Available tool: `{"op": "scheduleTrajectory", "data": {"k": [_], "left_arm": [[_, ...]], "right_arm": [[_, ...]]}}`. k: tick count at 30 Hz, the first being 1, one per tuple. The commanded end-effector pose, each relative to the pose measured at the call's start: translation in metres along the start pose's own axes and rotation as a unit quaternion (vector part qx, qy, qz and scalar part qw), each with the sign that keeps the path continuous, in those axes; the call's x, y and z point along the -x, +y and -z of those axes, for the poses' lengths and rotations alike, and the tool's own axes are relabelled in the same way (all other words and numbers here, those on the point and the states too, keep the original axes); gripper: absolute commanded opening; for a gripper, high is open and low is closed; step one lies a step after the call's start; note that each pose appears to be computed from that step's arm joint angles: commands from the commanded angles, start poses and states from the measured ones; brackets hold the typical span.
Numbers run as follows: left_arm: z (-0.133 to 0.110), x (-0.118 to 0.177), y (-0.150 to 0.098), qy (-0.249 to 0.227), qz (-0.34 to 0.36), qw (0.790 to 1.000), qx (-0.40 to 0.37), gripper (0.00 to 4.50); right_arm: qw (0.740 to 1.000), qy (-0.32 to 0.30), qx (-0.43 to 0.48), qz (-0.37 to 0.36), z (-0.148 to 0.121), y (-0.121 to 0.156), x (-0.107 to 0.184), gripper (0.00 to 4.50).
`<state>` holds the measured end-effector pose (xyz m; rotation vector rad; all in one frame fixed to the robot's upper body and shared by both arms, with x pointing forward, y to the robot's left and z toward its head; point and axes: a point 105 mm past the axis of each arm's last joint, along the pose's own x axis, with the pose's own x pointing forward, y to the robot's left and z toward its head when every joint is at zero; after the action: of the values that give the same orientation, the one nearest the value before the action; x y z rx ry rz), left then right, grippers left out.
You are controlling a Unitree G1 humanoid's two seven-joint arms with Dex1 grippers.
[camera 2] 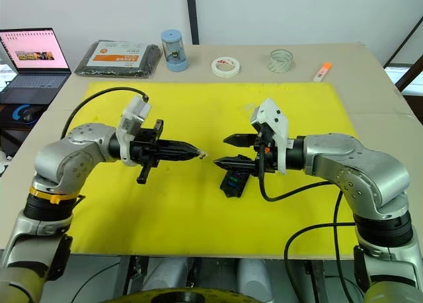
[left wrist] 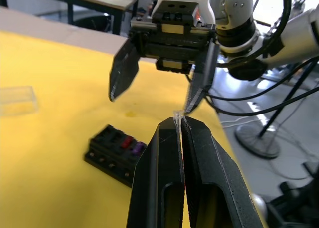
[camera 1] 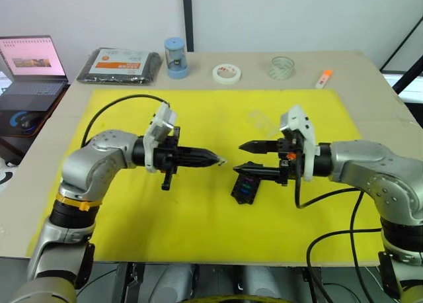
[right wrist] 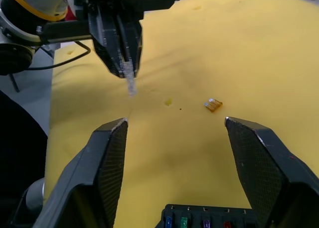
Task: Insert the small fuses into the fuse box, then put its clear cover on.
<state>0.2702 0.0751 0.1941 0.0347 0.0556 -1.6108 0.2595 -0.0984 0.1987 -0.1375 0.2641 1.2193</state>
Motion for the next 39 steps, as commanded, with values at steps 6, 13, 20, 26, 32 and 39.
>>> {"op": "scheduleTrajectory", "data": {"k": [6, 13, 20, 26, 32, 39], "left_arm": [[0.006, 0.0, 0.001, 0.007, 0.004, 0.998, -0.058, 0.0], [0.006, -0.001, 0.004, 0.005, 0.004, 0.997, -0.075, 0.0], [-0.005, -0.007, 0.003, -0.003, 0.007, 0.996, -0.085, 0.0], [-0.01, -0.01, 0.002, -0.006, 0.009, 0.996, -0.088, 0.0], [-0.01, -0.012, 0.001, -0.004, 0.008, 0.996, -0.09, 0.0], [-0.007, -0.011, 0.0, 0.004, 0.008, 0.996, -0.09, 0.0]], "right_arm": [[0.999, -0.011, 0.031, -0.003, -0.008, 0.008, -0.003, 2.44], [0.999, -0.011, 0.042, -0.008, -0.013, 0.011, -0.009, 2.44], [0.999, -0.009, 0.046, -0.014, -0.013, 0.013, -0.015, 2.44], [0.999, -0.007, 0.048, -0.013, -0.009, 0.013, -0.017, 2.44], [0.999, -0.016, 0.05, -0.011, -0.011, 0.012, -0.017, 1.56], [0.998, -0.018, 0.053, -0.019, -0.014, 0.014, -0.015, 0.02]]}}
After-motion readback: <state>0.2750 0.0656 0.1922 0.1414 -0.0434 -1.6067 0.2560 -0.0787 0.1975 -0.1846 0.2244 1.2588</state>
